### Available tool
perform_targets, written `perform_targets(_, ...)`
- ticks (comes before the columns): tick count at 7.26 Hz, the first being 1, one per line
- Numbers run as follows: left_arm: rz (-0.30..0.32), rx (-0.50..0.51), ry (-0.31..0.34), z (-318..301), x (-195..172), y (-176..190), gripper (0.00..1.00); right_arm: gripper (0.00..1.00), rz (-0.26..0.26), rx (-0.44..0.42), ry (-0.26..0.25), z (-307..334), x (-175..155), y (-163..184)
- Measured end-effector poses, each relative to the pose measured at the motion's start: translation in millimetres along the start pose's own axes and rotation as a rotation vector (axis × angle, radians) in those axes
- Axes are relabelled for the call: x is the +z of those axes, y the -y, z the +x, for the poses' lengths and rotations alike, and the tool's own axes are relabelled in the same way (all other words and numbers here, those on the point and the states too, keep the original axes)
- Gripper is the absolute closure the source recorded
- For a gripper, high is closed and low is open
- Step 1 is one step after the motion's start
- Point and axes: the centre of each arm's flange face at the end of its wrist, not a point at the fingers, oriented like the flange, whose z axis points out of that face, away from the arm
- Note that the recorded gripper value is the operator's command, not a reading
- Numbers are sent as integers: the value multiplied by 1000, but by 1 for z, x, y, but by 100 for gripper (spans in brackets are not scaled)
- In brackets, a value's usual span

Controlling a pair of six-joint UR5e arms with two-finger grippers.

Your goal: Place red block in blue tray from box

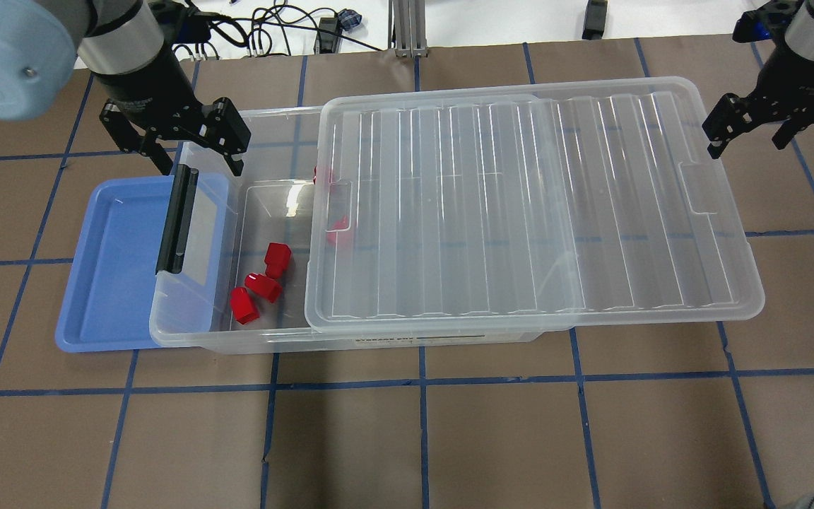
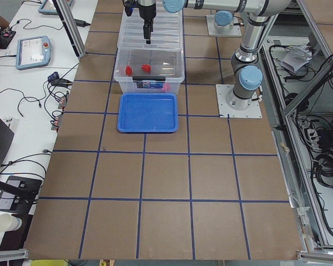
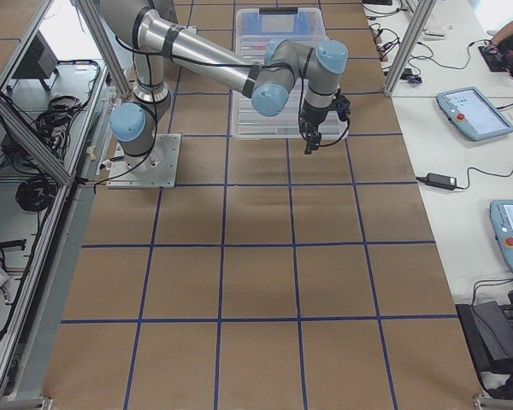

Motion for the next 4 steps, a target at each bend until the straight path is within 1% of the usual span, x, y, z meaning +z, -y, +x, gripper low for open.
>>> perform_targets(1, 3, 6, 1, 0, 30, 9, 0, 0, 9, 13, -3, -3, -8, -4)
perform_targets(2, 1, 11, 1, 1, 60, 12, 0, 0, 17, 45, -1, -7, -20, -11)
perform_targets(4, 3, 12, 0, 1, 105, 11, 0, 0, 41, 95, -6, -16, -52, -31)
